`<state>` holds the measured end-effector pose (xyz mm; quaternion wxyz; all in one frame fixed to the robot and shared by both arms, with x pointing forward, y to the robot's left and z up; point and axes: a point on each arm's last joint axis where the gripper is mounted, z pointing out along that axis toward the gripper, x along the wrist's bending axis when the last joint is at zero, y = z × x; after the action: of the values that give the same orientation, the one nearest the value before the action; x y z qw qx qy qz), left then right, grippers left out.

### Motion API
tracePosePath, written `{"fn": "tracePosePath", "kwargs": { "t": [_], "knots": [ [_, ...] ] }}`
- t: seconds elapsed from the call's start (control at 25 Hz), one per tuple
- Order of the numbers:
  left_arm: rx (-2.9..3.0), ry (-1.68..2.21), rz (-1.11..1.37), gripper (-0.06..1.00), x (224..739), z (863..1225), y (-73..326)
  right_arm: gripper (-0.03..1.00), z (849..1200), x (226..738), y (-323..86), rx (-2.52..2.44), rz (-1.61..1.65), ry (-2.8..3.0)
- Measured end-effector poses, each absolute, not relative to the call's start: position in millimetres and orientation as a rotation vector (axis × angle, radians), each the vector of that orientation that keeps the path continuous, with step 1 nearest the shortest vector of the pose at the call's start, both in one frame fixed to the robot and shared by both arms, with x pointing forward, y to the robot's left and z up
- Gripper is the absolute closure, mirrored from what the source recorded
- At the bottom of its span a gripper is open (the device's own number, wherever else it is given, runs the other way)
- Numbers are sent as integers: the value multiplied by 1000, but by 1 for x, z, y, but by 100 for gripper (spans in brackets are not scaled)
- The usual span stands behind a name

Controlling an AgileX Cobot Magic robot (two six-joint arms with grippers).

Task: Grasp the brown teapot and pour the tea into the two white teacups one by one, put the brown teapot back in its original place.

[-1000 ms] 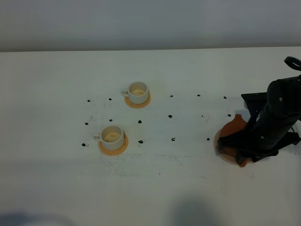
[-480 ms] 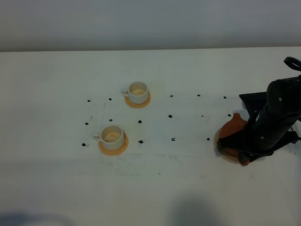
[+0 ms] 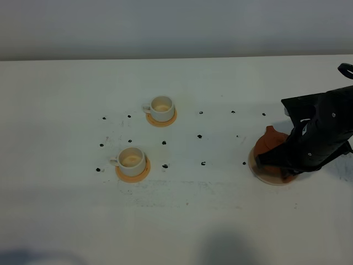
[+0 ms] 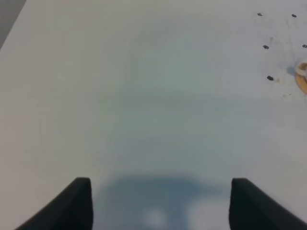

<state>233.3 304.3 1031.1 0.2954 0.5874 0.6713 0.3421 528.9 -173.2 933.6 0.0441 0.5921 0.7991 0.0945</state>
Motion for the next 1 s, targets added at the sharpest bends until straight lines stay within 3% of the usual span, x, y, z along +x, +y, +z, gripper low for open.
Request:
{"fn": "tracePosePath", "kwargs": {
  "t": [1.0],
  "knots": [
    [1563,1786,910,37,233,1031,304,88,919,524,-176,1779,379,2399]
  ]
}}
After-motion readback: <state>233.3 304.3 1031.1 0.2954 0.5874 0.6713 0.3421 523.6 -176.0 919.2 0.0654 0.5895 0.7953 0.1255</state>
